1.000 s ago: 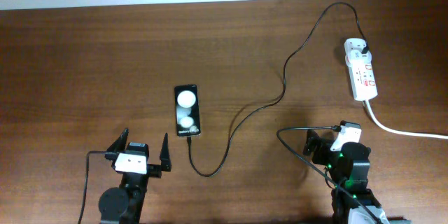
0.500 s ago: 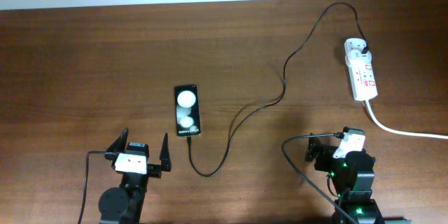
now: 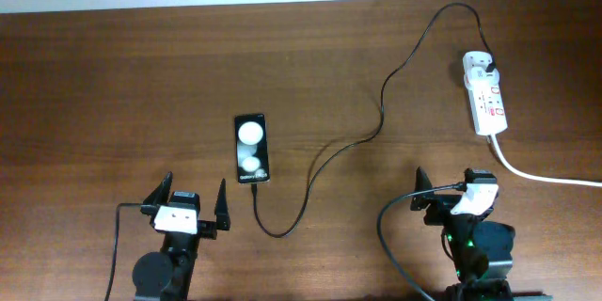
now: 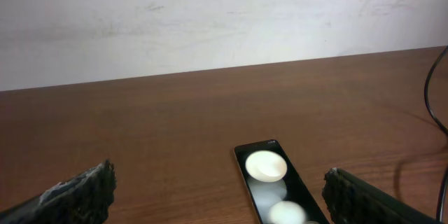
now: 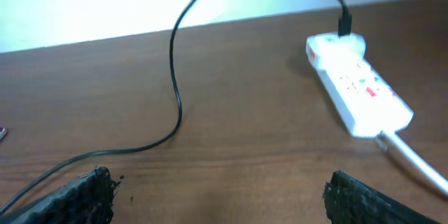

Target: Plug charger to phone and switch on socket

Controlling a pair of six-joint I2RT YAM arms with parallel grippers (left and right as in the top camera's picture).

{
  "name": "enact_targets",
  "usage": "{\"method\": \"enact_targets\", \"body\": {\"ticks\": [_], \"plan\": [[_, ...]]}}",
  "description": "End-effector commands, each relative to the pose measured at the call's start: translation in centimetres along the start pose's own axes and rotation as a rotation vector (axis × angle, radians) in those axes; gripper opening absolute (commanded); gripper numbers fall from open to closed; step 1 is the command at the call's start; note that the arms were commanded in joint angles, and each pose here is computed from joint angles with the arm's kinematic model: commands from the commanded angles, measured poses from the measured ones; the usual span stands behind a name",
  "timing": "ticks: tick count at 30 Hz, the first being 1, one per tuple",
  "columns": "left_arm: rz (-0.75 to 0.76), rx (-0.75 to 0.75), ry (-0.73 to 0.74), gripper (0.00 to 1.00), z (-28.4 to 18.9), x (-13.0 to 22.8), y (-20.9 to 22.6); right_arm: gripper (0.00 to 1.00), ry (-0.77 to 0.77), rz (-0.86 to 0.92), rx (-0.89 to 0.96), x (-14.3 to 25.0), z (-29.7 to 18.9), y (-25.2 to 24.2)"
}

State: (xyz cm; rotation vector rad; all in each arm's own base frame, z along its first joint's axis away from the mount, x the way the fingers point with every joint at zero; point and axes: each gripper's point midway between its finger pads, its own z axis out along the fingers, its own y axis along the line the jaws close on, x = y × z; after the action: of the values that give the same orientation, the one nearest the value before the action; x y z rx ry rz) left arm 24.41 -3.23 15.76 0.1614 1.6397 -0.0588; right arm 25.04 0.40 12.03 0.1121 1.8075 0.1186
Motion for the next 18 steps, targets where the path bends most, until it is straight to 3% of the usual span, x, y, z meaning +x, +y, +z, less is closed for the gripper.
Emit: {"method": "enact_targets", "body": {"ticks": [1, 7, 18], "plan": [[0.012, -0.018, 0.005, 0.99, 0.0, 0.2, 0.3, 0.99, -0.043, -0.036, -0.002, -0.8, -0.3, 0.1], [0.012, -0.018, 0.005, 0.99, 0.0, 0.2, 0.3, 0.99, -0.152, -0.036, -0.015, -3.1, -1.2, 0.5], [0.012, -0.018, 0.005, 0.99, 0.0, 0.2, 0.3, 0.99, -0.160, -0.036, -0.015, -3.3, -1.3, 0.5]]}}
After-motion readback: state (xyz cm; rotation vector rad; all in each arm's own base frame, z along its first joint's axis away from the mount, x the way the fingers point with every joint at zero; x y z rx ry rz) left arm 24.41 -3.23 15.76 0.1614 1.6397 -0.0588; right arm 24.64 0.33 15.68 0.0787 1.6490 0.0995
